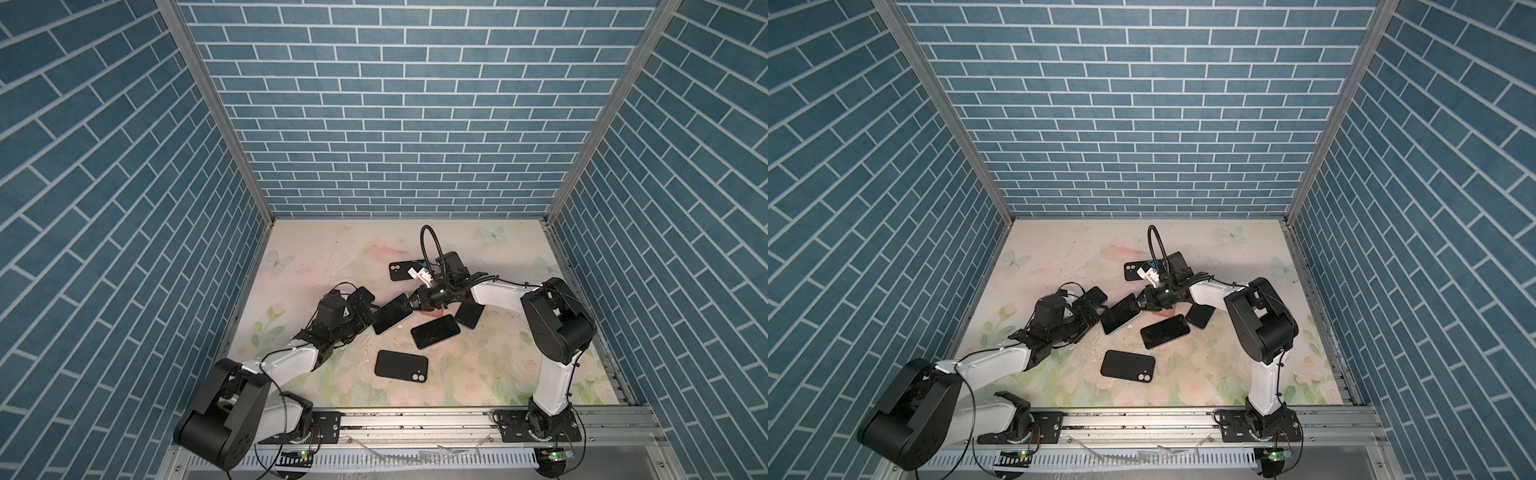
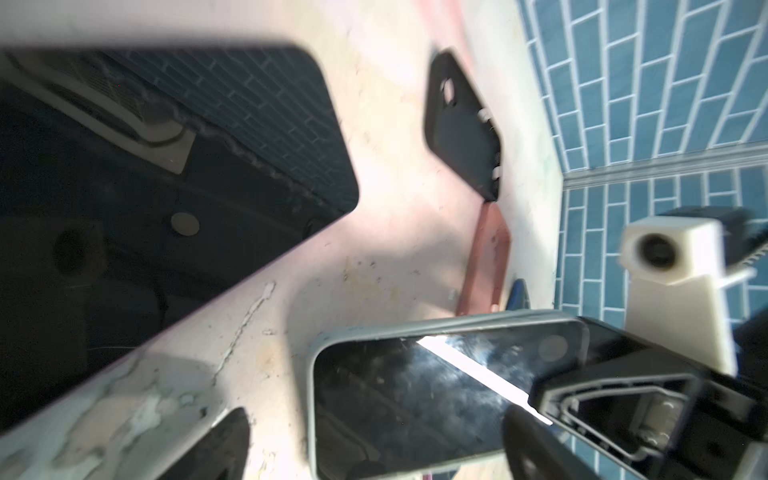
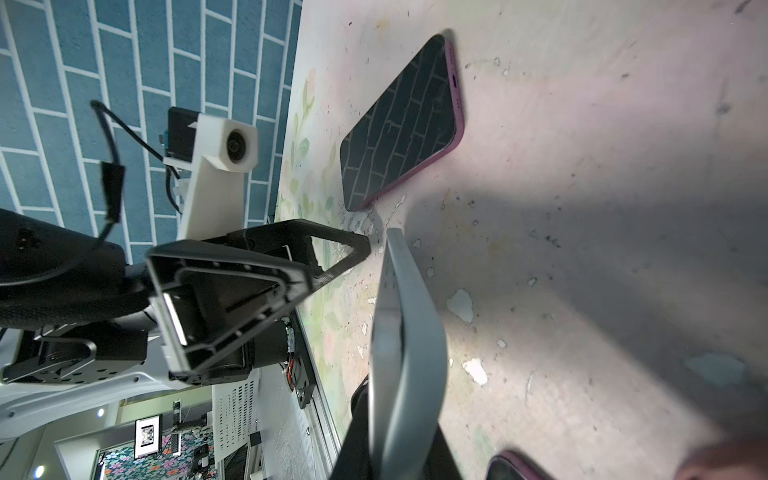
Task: Put the phone into the phone case
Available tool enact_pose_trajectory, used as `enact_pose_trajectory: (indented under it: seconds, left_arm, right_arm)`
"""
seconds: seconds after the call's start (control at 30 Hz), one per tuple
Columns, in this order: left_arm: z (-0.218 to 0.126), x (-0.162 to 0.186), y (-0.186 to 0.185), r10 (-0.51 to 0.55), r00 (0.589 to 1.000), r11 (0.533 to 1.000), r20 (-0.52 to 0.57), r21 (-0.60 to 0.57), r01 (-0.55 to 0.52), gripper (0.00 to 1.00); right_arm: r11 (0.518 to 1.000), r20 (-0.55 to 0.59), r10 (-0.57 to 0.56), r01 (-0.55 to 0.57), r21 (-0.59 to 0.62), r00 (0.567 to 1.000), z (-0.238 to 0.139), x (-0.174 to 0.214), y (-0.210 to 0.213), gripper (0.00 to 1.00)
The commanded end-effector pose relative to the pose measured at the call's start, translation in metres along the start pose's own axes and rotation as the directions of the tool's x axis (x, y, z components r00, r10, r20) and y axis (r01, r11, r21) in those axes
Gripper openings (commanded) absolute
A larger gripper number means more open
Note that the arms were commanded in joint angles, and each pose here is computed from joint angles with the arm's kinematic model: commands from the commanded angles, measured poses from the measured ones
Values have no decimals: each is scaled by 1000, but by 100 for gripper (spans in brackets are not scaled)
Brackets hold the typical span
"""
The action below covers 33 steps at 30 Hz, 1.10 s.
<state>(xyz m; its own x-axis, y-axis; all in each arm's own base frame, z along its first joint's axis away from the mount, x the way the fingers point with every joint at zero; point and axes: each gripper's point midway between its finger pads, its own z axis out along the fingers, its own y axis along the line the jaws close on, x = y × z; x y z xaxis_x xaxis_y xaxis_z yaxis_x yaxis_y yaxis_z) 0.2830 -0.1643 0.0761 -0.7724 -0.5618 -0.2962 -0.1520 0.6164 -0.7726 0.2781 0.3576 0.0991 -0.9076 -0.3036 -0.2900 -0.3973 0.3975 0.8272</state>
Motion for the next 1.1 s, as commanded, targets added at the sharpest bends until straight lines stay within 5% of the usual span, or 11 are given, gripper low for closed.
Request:
enact_pose_trajectory:
  seconds: [0.0, 0.27, 0.5, 0.87, 1.07]
  left_arm:
    - [-16, -15, -21, 133, 991, 990, 25, 48, -134, 100]
    - [-26, -21, -90, 266, 962, 907, -55, 352, -231, 100]
    - [-39, -24, -137, 295, 956, 793, 3, 557, -247, 96]
    - [-60, -20, -172, 346, 935, 677, 80, 668, -308, 64]
    - [-60, -22, -179, 315, 945, 652, 84, 705, -280, 37]
  right_arm:
    - [985, 83, -127, 136, -110, 988, -36, -27, 49, 0]
    - [932, 144, -192, 226, -283, 971, -74, -37, 107, 0]
    - [923, 118, -185, 214, -319, 976, -76, -34, 115, 0]
    - [893, 118, -166, 200, -404, 979, -74, -40, 122, 0]
    - [897, 111, -149, 181, -403, 983, -70, -40, 115, 0]
